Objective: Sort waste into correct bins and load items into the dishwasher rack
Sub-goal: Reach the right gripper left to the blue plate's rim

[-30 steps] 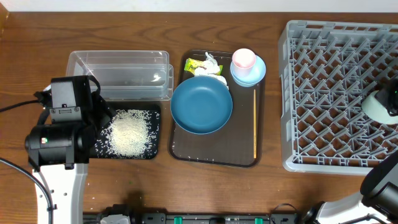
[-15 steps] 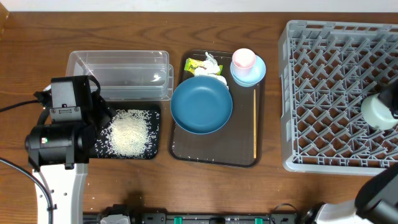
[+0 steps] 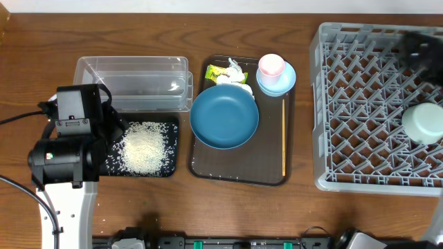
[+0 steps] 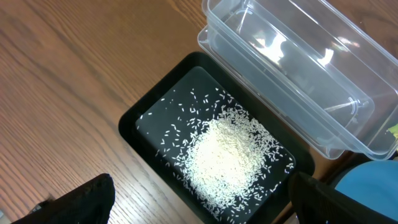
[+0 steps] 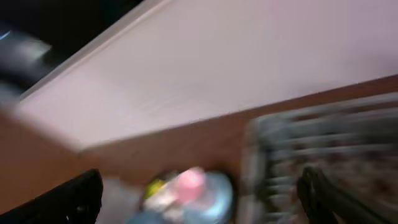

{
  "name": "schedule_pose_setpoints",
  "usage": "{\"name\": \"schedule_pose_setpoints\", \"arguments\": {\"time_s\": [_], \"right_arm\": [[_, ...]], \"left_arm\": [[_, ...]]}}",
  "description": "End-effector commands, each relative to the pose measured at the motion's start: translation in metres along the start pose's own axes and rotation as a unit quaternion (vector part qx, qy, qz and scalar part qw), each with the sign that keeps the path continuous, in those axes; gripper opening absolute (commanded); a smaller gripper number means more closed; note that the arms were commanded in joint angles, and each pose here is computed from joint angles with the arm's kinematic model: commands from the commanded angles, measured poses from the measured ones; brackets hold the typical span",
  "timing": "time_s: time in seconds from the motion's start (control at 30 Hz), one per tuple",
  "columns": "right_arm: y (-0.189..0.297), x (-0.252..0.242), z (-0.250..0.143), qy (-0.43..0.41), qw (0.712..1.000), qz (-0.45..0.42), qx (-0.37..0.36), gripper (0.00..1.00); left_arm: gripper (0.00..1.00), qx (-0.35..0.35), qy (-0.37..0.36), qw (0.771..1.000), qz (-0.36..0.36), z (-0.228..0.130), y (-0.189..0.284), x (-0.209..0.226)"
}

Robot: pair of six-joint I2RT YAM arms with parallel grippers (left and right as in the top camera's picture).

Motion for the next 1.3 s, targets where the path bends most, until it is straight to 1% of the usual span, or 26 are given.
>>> {"name": "schedule_pose_setpoints", "arguments": {"time_s": [0.0, 0.07, 0.17, 0.27, 0.33, 0.5, 0.6, 0.67, 0.7, 0.77, 0.8, 0.87, 0.93, 1.0, 1.1, 1.2, 1.27], "right_arm": [[-0.026, 0.048, -0.042, 0.029, 0.993, 0.086, 0.079, 0.99], [-0.048, 0.059, -0.070, 0.059, 0.991, 0.054, 0.108, 0.99], [-0.075, 0.063, -0.105, 0.100, 0.986, -0.039, 0.131, 0.99], [-0.097, 0.073, -0.146, 0.164, 0.967, -0.130, 0.146, 0.99], [-0.110, 0.087, -0.176, 0.204, 0.954, -0.150, 0.161, 0.99], [-0.131, 0.119, -0.251, 0.262, 0.930, -0.131, 0.221, 0.99], [-0.141, 0.128, -0.291, 0.246, 0.926, -0.116, 0.260, 0.99], [-0.146, 0.140, -0.319, 0.254, 0.918, -0.075, 0.294, 0.99], [-0.148, 0.147, -0.333, 0.266, 0.911, -0.049, 0.312, 0.97], [-0.150, 0.156, -0.358, 0.288, 0.895, -0.006, 0.342, 0.89], [-0.151, 0.160, -0.373, 0.299, 0.885, 0.011, 0.357, 0.88], [-0.151, 0.161, -0.398, 0.318, 0.867, 0.030, 0.383, 0.89], [-0.150, 0.159, -0.420, 0.336, 0.850, 0.035, 0.403, 0.93], [-0.149, 0.156, -0.445, 0.356, 0.831, 0.042, 0.425, 0.93], [-0.150, 0.145, -0.469, 0.384, 0.811, 0.030, 0.440, 0.85], [-0.153, 0.131, -0.476, 0.407, 0.802, -0.005, 0.437, 0.77], [-0.154, 0.126, -0.478, 0.412, 0.798, -0.015, 0.439, 0.69]], "left_arm": [[0.91, -0.007, 0.002, 1.000, 0.011, 0.004, 0.002, 0.004], [0.91, -0.007, 0.002, 1.000, 0.011, 0.004, 0.002, 0.004], [0.91, -0.007, 0.002, 1.000, 0.011, 0.004, 0.002, 0.004], [0.91, -0.007, 0.002, 1.000, 0.011, 0.004, 0.002, 0.004], [0.91, -0.007, 0.002, 1.000, 0.011, 0.004, 0.002, 0.004], [0.91, -0.007, 0.002, 1.000, 0.011, 0.004, 0.002, 0.004], [0.91, -0.007, 0.002, 1.000, 0.011, 0.004, 0.002, 0.004], [0.91, -0.007, 0.002, 1.000, 0.011, 0.004, 0.002, 0.004], [0.91, -0.007, 0.002, 1.000, 0.011, 0.004, 0.002, 0.004], [0.91, -0.007, 0.002, 1.000, 0.011, 0.004, 0.002, 0.004], [0.91, -0.007, 0.002, 1.000, 0.011, 0.004, 0.002, 0.004], [0.91, -0.007, 0.002, 1.000, 0.011, 0.004, 0.002, 0.004], [0.91, -0.007, 0.002, 1.000, 0.011, 0.004, 0.002, 0.004], [0.91, -0.007, 0.002, 1.000, 0.011, 0.004, 0.002, 0.004], [0.91, -0.007, 0.002, 1.000, 0.011, 0.004, 0.002, 0.004], [0.91, -0.007, 0.002, 1.000, 0.011, 0.004, 0.002, 0.004], [0.91, -0.007, 0.002, 1.000, 0.011, 0.004, 0.002, 0.004]]}}
Point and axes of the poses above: each gripper's point midway between its finger pads, its own y axis back along the fingers, its own x axis along the line the jaws close on, z = x × y, the point moved 1 cm from there along y, back along the fingers, and after that the axes turned 7 degrees about -y, right-handed, at the moved point
